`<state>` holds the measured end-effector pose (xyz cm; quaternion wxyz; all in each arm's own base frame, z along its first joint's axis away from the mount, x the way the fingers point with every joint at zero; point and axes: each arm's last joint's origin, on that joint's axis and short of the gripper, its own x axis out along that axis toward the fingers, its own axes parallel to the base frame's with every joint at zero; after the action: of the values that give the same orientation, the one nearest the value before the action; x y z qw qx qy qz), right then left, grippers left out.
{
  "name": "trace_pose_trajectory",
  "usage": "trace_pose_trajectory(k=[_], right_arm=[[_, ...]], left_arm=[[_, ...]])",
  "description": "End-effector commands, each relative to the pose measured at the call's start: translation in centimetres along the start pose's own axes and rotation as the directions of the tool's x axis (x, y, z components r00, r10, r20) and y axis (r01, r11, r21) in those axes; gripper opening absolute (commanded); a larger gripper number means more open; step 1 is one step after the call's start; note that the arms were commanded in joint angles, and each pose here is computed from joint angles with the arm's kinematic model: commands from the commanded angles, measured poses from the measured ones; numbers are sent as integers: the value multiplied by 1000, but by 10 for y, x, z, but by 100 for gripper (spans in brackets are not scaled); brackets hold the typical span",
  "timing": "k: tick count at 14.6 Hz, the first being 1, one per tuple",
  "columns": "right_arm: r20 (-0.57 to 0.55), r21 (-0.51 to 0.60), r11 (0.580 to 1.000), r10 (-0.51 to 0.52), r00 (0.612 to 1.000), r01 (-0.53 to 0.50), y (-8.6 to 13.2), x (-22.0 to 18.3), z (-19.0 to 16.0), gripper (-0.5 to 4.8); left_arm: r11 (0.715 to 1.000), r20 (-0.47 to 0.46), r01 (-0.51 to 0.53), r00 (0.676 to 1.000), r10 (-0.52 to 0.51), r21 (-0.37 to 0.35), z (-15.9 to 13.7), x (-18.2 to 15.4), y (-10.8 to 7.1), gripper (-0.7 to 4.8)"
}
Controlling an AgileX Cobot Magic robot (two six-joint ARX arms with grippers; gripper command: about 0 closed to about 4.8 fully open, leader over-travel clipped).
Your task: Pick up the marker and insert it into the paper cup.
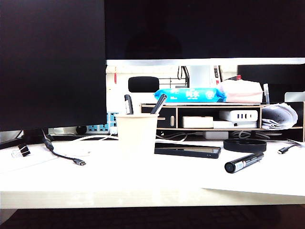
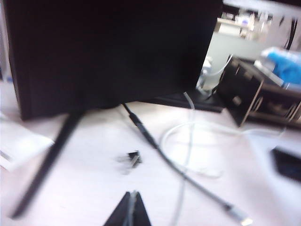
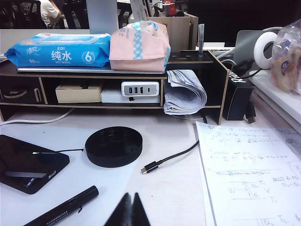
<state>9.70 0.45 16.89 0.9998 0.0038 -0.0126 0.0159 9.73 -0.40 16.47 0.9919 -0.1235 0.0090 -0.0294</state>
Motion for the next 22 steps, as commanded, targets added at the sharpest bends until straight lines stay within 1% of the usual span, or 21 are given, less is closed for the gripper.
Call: trace_pose_trajectory(k=[1, 2, 3, 4, 5, 6, 7, 8, 9, 11, 12, 13, 14, 15, 16, 17, 18, 19, 20, 21, 22], right_arm=[[34, 22, 998, 55, 998, -56, 2, 0, 3, 5], [33, 30, 998, 56, 998, -57, 2, 0, 3, 37], [34, 54, 997, 55, 998, -57, 2, 0, 3, 84], [37, 77, 995, 57, 998, -59, 2, 0, 4, 95], [35, 101, 993, 56, 998, -60, 2, 0, 3, 95], [33, 101, 993, 56, 998, -59, 2, 0, 3, 95], [33, 101, 993, 56, 998, -59, 2, 0, 3, 95], [33, 111, 992, 57, 998, -60, 2, 0, 3, 95], [33, 138, 988, 66, 997, -70, 2, 0, 3, 95], [33, 172, 981, 90, 995, -94, 3, 0, 3, 88], [32, 174, 980, 93, 995, -97, 3, 0, 3, 72], [32, 174, 979, 98, 995, -102, 3, 0, 3, 18], [33, 174, 979, 105, 994, -109, 3, 0, 3, -4], [33, 183, 976, 110, 993, -115, 3, 0, 3, -4], [34, 222, 962, 158, 987, -162, 5, 0, 4, -4], [32, 245, 947, 206, 978, -207, 6, -1, 4, -4], [14, 279, 933, 232, 973, -227, 7, -2, 6, -4], [-15, 317, 923, 236, 972, -220, 7, -2, 7, -4], [-62, 374, 907, 229, 971, -190, 7, -3, 6, -4], [-74, 430, 881, 251, 965, -196, 7, -4, 6, -4], [-70, 459, 863, 271, 960, -210, 8, -5, 9, -4]], left_arm=[[962, 1, 172, 984, -176, -214, 4, -1, -6, -5], [947, -7, 233, 971, -241, -222, 5, -1, -8, -5], [923, -22, 300, 949, -314, -243, 7, -3, -11, -5], [901, -14, 355, 929, -370, -248, 14, -5, -14, -5], [887, 11, 400, 913, -408, -232, 26, -9, -18, -5], [879, 43, 430, 902, -430, -205, 40, -13, -22, -5], [887, 41, 426, 904, -426, -179, 55, -18, -26, -5], [901, -16, 406, 911, -413, -153, 70, -21, -30, -5], [903, -40, 405, 909, -414, -145, 79, -20, -33, -5], [885, -84, 455, 882, -463, -98, 109, -8, -42, -5], [870, -116, 483, 863, -492, -98, 118, 0, -45, -5], [825, -199, 547, 801, -564, -140, 129, 22, -50, -5], [785, -256, 589, 742, -619, -192, 133, 40, -54, -5], [744, -330, 625, 669, -666, -235, 132, 65, -64, -5], [673, -396, 713, 570, -720, -197, 123, 85, -82, -5], [644, -439, 741, 522, -731, -190, 114, 96, -97, -5], [632, -479, 749, 488, -730, -199, 104, 105, -112, -5], [625, -503, 755, 468, -727, -201, 97, 109, -120, -5], [615, -544, 764, 437, -716, -196, 84, 113, -131, -5], [607, -586, 775, 413, -697, -174, 73, 113, -139, -5], [616, -608, 772, 416, -676, -155, 69, 112, -141, -5]])
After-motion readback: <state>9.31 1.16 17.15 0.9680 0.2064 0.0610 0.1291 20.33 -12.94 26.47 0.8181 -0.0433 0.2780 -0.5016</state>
